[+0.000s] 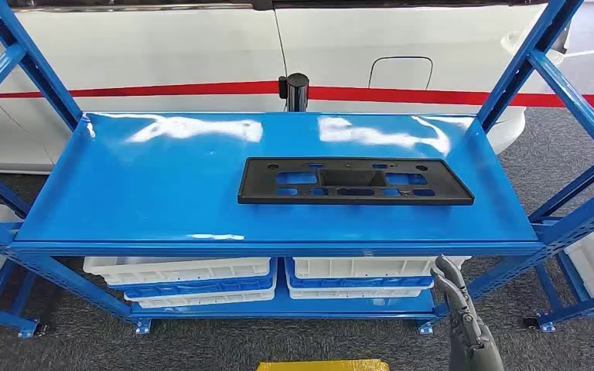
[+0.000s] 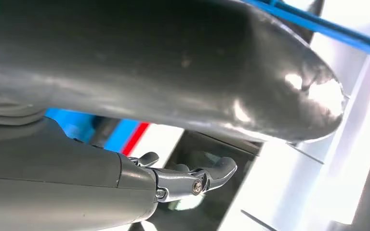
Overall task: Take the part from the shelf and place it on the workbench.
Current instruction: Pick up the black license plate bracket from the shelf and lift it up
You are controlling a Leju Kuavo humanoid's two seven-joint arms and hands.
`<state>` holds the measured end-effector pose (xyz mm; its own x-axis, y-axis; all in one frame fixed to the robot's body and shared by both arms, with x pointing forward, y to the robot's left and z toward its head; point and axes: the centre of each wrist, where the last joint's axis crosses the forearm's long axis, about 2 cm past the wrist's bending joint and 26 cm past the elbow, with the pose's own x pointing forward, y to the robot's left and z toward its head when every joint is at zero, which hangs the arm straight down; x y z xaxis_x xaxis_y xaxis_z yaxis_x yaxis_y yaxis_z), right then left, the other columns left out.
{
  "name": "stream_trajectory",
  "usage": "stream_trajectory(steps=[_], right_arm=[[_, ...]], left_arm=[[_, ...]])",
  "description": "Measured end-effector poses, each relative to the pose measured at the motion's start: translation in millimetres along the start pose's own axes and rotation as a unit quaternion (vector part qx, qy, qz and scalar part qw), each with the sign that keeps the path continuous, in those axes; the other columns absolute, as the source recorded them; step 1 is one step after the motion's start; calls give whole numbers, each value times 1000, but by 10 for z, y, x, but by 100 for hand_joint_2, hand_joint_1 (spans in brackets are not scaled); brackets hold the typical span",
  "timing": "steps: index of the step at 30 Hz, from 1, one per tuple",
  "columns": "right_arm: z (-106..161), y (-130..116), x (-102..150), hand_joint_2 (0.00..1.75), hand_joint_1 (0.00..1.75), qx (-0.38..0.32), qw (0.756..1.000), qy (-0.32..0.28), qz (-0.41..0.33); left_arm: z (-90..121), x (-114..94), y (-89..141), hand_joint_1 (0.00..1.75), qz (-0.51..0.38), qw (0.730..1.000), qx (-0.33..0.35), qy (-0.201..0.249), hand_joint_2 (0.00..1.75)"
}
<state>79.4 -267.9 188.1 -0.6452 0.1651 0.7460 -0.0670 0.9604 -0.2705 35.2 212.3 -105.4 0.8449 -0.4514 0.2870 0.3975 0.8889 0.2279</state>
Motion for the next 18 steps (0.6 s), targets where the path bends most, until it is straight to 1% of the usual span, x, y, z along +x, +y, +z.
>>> stream_trajectory(steps=[5, 9, 12, 16, 18], right_arm=[[-46, -15, 92, 0, 0, -2, 1000, -23, 12], [-92, -20, 123, 0, 0, -10, 999, -27, 29], [-151, -10, 122, 0, 0, -2, 999, -30, 34], [-235, -3, 96, 175, 0, 33, 998, -38, 30], [-292, 3, 59, 175, 0, 63, 997, -35, 36]], left_arm=[[2, -4, -3, 0, -2, 1000, 2, 0, 0], [3, 4, -9, 0, -11, 1000, 1, -2, 0], [-4, 38, -3, 0, -23, 1000, -1, -5, 0], [-10, 63, 3, 0, -34, 999, -5, -7, 0], [-10, 68, 2, 0, -40, 999, -9, -6, 0]])
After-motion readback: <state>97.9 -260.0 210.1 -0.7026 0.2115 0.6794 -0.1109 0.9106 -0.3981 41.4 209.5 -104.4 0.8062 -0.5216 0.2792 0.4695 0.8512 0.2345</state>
